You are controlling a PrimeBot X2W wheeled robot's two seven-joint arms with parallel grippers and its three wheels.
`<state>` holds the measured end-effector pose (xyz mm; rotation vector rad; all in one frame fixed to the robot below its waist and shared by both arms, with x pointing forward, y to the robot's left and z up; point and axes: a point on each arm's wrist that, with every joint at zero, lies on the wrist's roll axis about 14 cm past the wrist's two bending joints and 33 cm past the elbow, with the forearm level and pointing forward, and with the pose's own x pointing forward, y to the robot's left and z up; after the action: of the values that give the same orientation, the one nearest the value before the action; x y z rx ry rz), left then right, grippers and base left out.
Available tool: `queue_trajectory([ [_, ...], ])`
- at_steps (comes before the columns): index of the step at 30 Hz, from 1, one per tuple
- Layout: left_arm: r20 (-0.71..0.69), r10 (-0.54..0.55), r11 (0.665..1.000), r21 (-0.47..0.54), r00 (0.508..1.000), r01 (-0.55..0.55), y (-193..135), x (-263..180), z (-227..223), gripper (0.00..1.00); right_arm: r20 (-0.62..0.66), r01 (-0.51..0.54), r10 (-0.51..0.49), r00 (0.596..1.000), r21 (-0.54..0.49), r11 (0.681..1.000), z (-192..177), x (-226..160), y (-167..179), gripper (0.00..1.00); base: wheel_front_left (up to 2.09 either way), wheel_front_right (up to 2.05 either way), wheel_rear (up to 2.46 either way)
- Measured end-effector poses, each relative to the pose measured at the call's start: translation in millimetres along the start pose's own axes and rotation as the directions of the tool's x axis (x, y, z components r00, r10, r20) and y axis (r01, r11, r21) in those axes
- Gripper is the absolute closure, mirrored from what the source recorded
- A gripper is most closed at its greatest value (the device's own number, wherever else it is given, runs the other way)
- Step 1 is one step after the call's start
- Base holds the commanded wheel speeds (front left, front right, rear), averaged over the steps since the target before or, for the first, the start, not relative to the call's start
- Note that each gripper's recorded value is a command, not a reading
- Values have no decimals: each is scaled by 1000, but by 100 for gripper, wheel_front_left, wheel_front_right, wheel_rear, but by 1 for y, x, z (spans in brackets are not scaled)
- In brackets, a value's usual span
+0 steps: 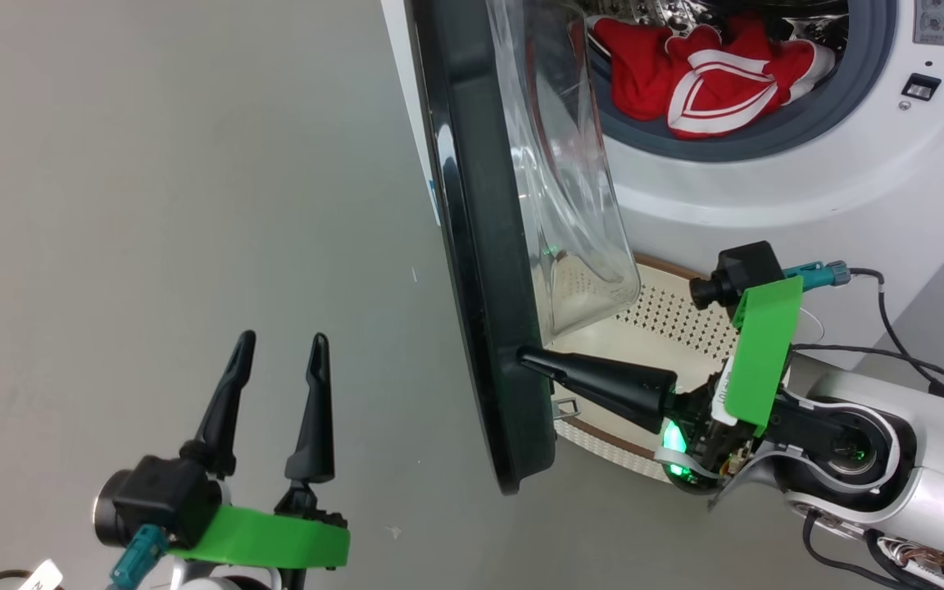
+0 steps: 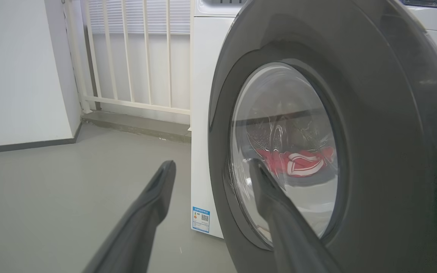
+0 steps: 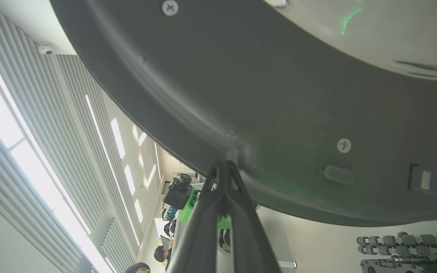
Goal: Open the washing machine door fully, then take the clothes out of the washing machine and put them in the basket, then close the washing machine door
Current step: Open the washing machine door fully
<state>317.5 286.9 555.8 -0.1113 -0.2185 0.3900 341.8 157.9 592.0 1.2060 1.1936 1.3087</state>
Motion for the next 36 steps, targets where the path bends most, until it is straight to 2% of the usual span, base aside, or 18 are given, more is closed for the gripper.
queue_trajectory([
  [9,-9,-8,1000,-7,1000,8,-4,3,-4,0,23,12,-11,1000,-5,1000,4,-7,5,100,0,0,0],
  [16,-8,-18,1000,-12,1000,18,-8,4,-4,0,86,25,-22,996,-30,999,14,-13,7,100,0,0,0],
  [17,-8,-20,1000,-12,1000,20,-8,5,-4,0,98,33,-29,995,-37,999,16,-15,5,94,0,0,0],
  [19,-8,-23,1000,-13,1000,23,-10,5,-5,0,126,48,-41,991,-52,998,21,-19,2,60,0,0,0],
  [20,-8,-25,1000,-14,1000,25,-10,6,-5,0,141,53,-44,989,-63,997,24,-21,1,53,0,0,0],
  [22,-8,-27,1000,-15,1000,27,-11,6,-5,0,169,65,-47,984,-100,993,29,-23,0,10,0,0,0],
  [23,-8,-27,1000,-15,1000,27,-11,6,-5,0,186,74,-49,981,-127,989,33,-24,0,0,0,0,0],
  [28,-5,-31,999,-18,1000,31,-12,7,-4,0,263,135,-60,963,-278,951,52,-32,-5,0,0,0,0],
  [30,-2,-32,999,-20,999,32,-13,7,-3,0,281,176,-75,957,-352,919,58,-36,-11,0,0,0,0],
  [31,-2,-32,999,-20,999,32,-13,7,-3,0,281,176,-75,957,-352,919,58,-36,-11,0,0,0,0],
  [32,0,-33,999,-21,999,33,-13,7,-3,0,300,218,-95,949,-411,885,63,-41,-19,0,0,0,0],
  [36,-1,-32,999,-24,999,32,-12,6,-3,0,341,292,-129,931,-487,823,68,-49,-38,0,0,0,0],
])
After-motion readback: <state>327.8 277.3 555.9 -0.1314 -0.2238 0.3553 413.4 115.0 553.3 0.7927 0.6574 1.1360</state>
